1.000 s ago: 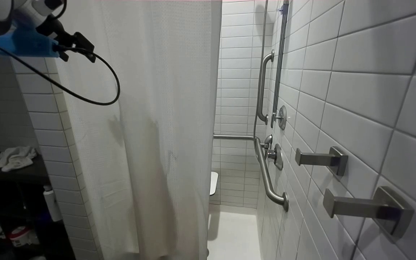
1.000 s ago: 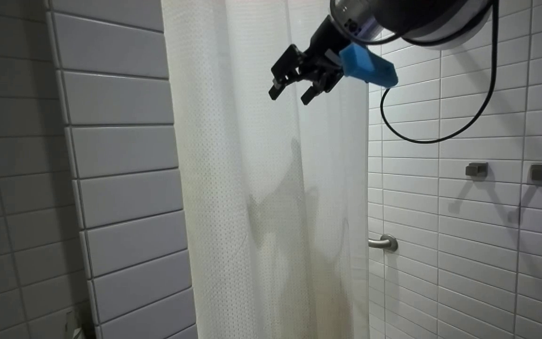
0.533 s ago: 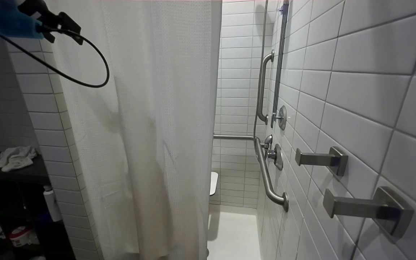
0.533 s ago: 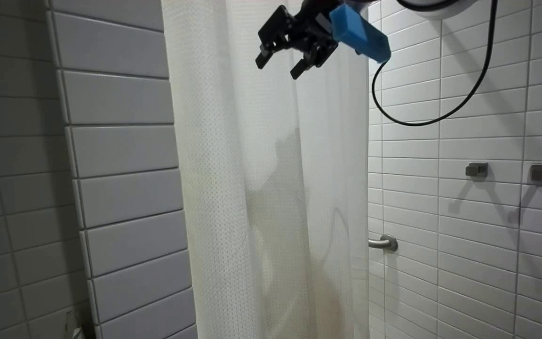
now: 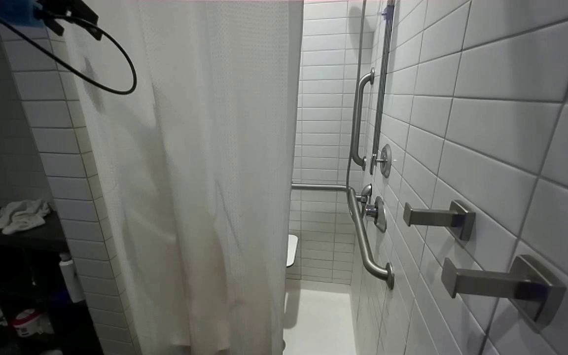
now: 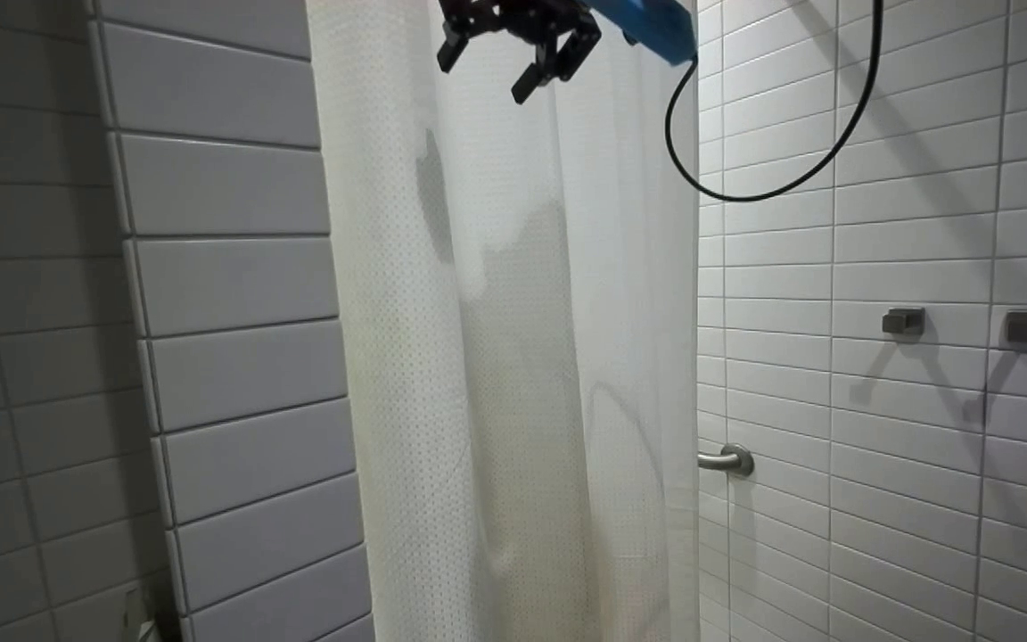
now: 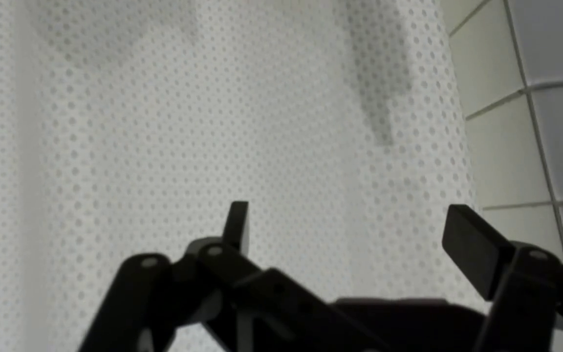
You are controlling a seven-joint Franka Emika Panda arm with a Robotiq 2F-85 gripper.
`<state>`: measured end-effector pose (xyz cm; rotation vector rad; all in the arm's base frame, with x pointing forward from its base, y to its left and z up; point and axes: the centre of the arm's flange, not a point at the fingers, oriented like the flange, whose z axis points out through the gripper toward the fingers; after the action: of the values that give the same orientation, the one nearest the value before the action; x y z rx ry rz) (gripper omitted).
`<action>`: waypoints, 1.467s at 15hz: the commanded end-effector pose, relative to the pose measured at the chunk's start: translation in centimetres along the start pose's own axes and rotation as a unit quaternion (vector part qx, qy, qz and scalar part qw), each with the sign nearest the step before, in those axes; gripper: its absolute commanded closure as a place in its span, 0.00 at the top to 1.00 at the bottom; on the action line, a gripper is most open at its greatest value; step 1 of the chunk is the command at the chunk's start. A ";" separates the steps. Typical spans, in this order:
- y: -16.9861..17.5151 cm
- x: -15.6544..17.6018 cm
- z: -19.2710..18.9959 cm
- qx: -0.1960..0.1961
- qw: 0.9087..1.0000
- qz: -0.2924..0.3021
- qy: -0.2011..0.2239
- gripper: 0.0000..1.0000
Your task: Move the shower curtain to the right
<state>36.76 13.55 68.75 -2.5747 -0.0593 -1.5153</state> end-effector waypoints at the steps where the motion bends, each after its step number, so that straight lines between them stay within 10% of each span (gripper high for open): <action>1: -1.5 4.5 -0.6 -0.001 1.000 0.016 0.011 1.00; 22: -0.7 20.0 -2.3 -0.013 0.992 0.116 0.039 1.00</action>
<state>42.14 12.76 84.88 -2.4363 0.2062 -1.5473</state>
